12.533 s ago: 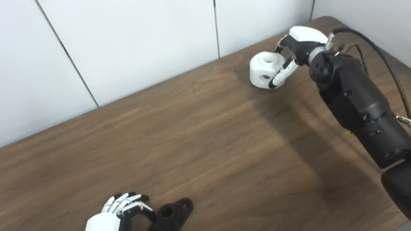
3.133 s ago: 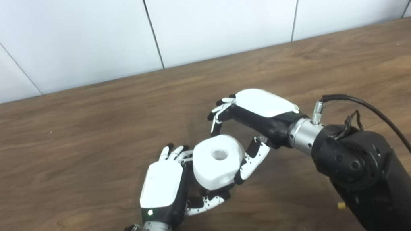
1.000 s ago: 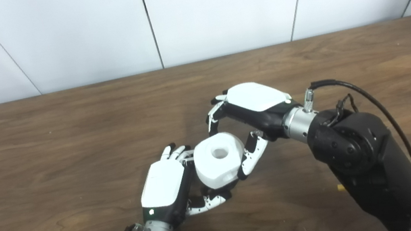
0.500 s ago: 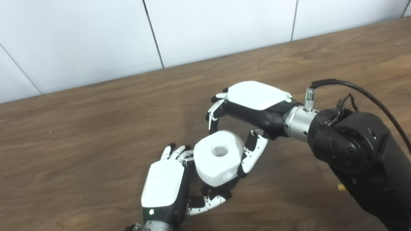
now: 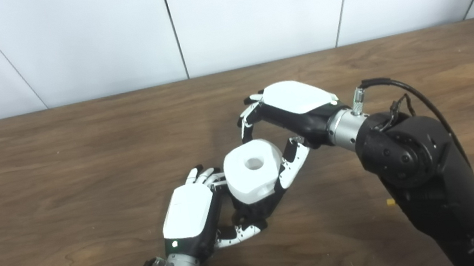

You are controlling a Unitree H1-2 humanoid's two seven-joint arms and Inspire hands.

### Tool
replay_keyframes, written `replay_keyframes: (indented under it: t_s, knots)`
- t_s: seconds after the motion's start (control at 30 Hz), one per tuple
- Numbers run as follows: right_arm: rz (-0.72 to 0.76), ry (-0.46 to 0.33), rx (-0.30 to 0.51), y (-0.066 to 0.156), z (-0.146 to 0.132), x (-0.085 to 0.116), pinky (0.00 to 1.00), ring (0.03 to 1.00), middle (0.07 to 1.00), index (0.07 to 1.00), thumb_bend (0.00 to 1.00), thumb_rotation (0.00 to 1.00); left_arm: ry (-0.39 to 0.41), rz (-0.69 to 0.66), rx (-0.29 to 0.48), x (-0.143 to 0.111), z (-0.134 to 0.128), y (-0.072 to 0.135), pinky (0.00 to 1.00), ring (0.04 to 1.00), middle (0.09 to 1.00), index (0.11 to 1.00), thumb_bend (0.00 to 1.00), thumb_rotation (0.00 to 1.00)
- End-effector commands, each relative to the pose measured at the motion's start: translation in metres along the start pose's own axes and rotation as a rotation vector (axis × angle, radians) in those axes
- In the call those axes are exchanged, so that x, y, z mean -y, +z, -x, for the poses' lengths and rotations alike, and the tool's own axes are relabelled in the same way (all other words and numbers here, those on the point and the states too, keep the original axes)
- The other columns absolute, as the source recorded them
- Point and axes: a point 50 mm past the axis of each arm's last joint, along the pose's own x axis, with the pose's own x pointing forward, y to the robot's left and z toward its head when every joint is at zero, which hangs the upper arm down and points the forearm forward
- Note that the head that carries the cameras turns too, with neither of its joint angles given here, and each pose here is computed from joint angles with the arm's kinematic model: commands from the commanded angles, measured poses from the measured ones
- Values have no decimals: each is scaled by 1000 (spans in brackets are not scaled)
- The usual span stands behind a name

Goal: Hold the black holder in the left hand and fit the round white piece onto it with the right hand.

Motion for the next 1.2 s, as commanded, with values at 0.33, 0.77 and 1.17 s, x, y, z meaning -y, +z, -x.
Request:
replay_keyframes:
  t_s: [0.33,0.77,1.17]
  knots:
    - [36,-54,22,4,5,17,1000,948,804,484,524,134,-67,-19,5,10,3,-1,966,872,771,487,522,49]
    - [42,-26,42,3,3,5,1000,941,797,482,524,134,-66,-22,5,10,3,-1,958,869,770,486,521,49]
    - [28,-20,49,5,1,-7,1000,948,796,481,524,133,-66,-19,4,10,2,1,965,872,772,487,521,49]
